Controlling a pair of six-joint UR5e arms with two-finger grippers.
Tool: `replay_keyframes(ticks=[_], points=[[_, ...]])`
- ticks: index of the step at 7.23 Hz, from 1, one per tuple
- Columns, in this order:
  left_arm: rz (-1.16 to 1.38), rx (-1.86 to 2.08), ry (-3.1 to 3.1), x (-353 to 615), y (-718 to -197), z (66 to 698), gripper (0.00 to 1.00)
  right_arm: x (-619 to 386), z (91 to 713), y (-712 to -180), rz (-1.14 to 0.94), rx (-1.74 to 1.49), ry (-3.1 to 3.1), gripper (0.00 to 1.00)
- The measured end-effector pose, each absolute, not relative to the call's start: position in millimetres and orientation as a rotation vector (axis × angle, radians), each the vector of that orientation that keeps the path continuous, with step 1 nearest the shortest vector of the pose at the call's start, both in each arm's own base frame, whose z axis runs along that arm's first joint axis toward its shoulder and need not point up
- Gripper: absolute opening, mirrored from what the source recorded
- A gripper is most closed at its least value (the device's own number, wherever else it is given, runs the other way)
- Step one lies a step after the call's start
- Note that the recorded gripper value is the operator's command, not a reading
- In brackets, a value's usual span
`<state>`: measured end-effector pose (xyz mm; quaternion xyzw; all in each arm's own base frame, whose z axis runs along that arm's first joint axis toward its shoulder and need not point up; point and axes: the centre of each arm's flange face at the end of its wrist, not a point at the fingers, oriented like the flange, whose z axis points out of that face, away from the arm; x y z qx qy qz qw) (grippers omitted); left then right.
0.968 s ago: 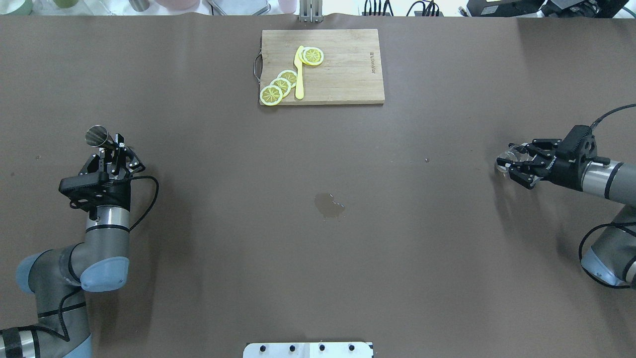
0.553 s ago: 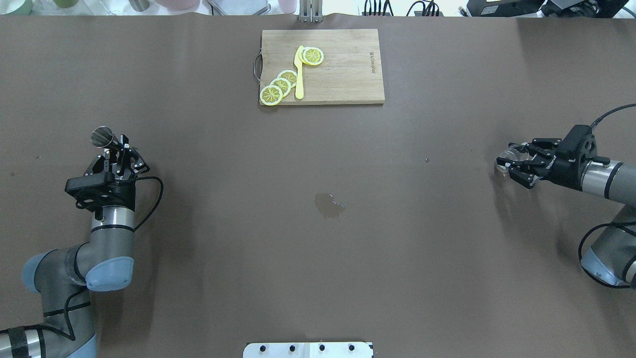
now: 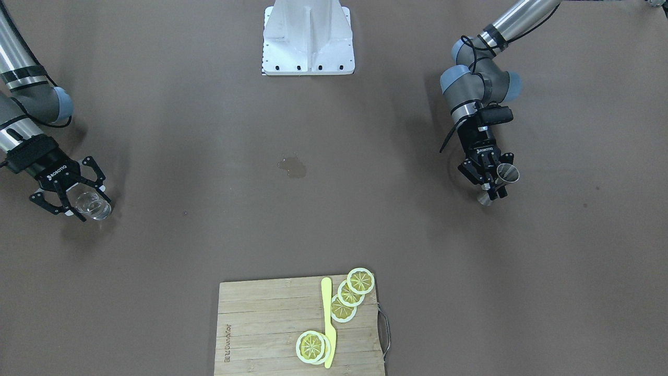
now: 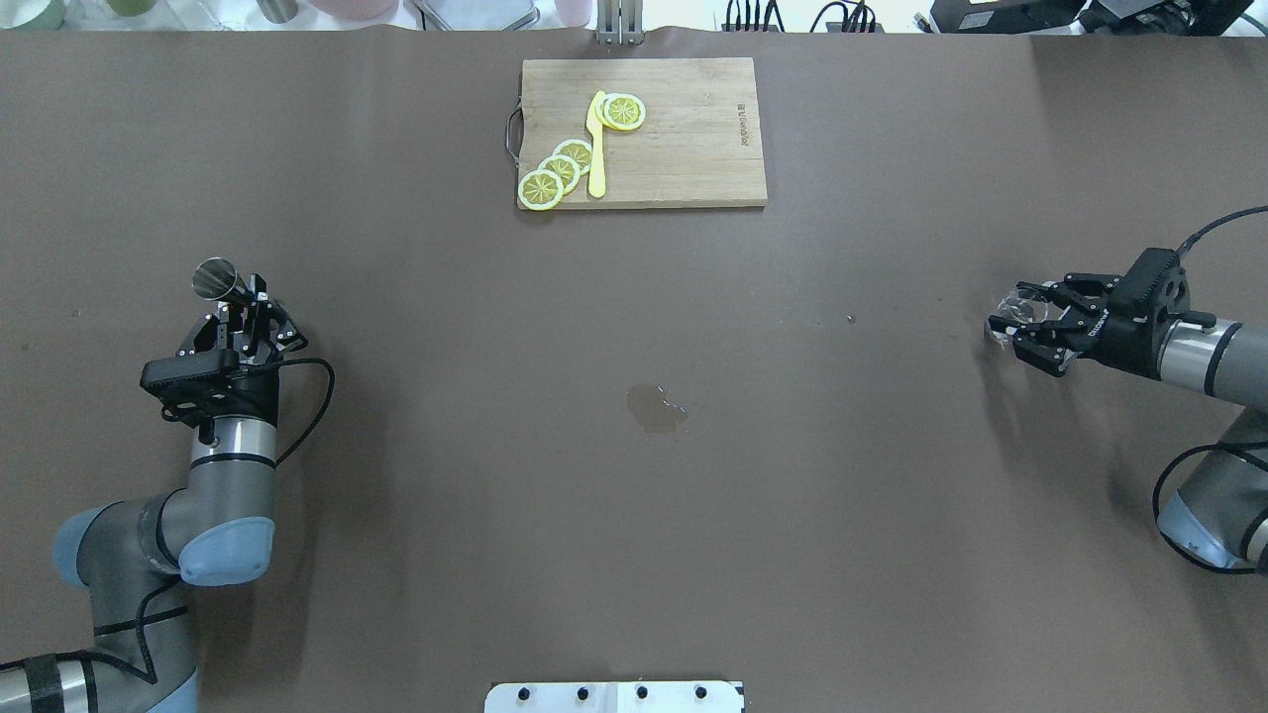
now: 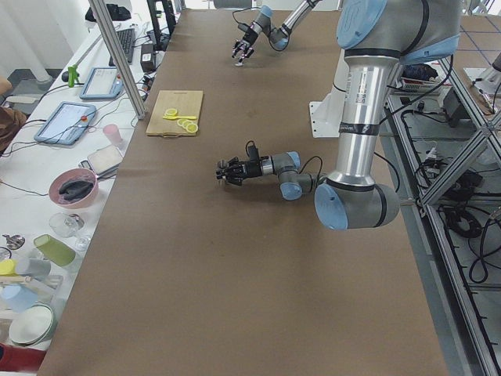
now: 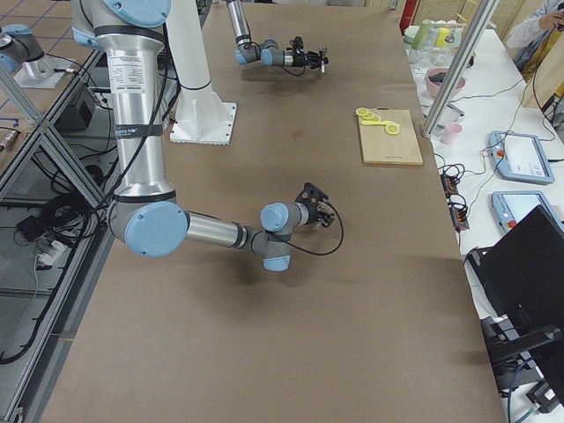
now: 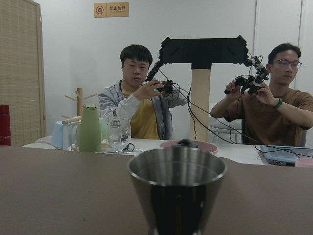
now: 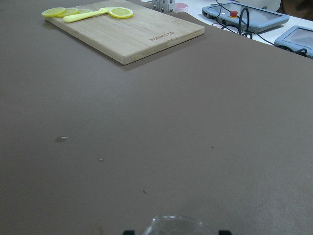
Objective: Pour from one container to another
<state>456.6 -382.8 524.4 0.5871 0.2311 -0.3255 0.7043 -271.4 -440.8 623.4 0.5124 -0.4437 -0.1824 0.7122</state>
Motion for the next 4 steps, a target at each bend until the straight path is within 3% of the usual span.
replay_keyframes(ticks=[4], points=[[-0.709,1.305,0.503,461.8,-380.9,525.3,0.0,-269.5,616.9,-441.0,-0.397,1.144,-0.995,0.99]])
